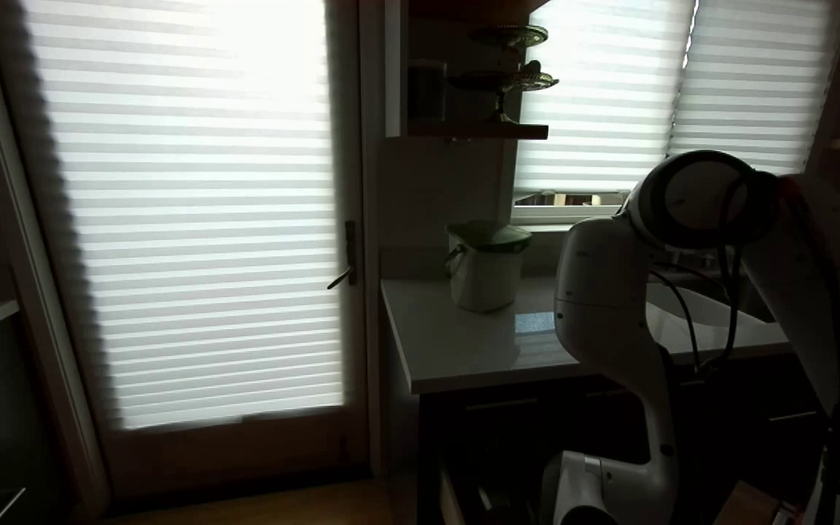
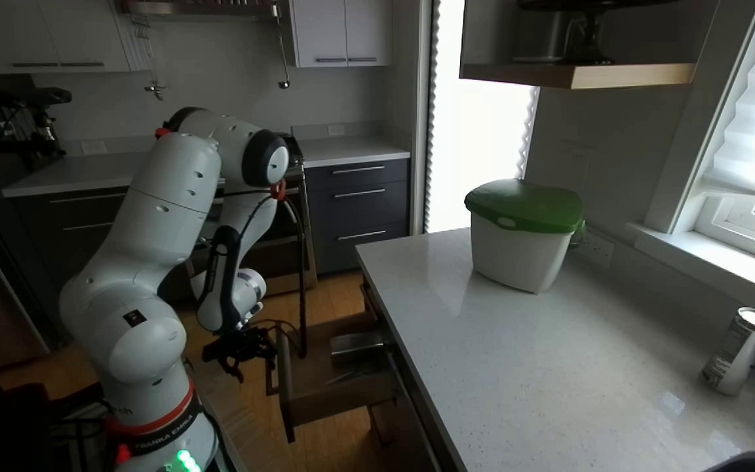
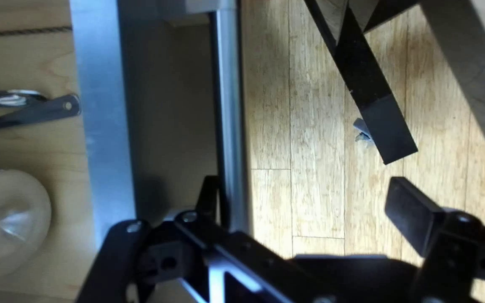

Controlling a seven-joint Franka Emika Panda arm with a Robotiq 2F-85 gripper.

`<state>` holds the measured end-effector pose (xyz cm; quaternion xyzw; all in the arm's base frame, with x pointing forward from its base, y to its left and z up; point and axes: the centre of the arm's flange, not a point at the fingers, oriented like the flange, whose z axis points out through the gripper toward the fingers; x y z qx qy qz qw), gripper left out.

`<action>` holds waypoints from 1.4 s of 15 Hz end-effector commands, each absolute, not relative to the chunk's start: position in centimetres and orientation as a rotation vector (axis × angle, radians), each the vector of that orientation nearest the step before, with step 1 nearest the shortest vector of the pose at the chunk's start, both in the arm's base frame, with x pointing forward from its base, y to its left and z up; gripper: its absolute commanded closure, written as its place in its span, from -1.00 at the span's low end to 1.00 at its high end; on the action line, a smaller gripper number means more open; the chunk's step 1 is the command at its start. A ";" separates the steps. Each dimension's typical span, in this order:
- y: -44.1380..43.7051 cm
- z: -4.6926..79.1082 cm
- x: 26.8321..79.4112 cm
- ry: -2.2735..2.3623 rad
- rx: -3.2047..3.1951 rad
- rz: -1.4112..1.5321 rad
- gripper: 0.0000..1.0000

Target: Open the top drawer

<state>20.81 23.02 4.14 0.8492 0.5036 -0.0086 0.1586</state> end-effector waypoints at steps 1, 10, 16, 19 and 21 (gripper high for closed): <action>19.9 5.4 18.4 1.283 2.636 -0.080 -1.00; 19.4 10.9 17.1 0.953 2.854 0.110 -1.00; 20.9 13.3 16.0 0.947 2.727 0.242 -1.00; 22.3 15.6 16.6 0.876 2.808 0.304 -1.00; 22.5 17.9 17.1 0.806 2.873 0.284 -1.00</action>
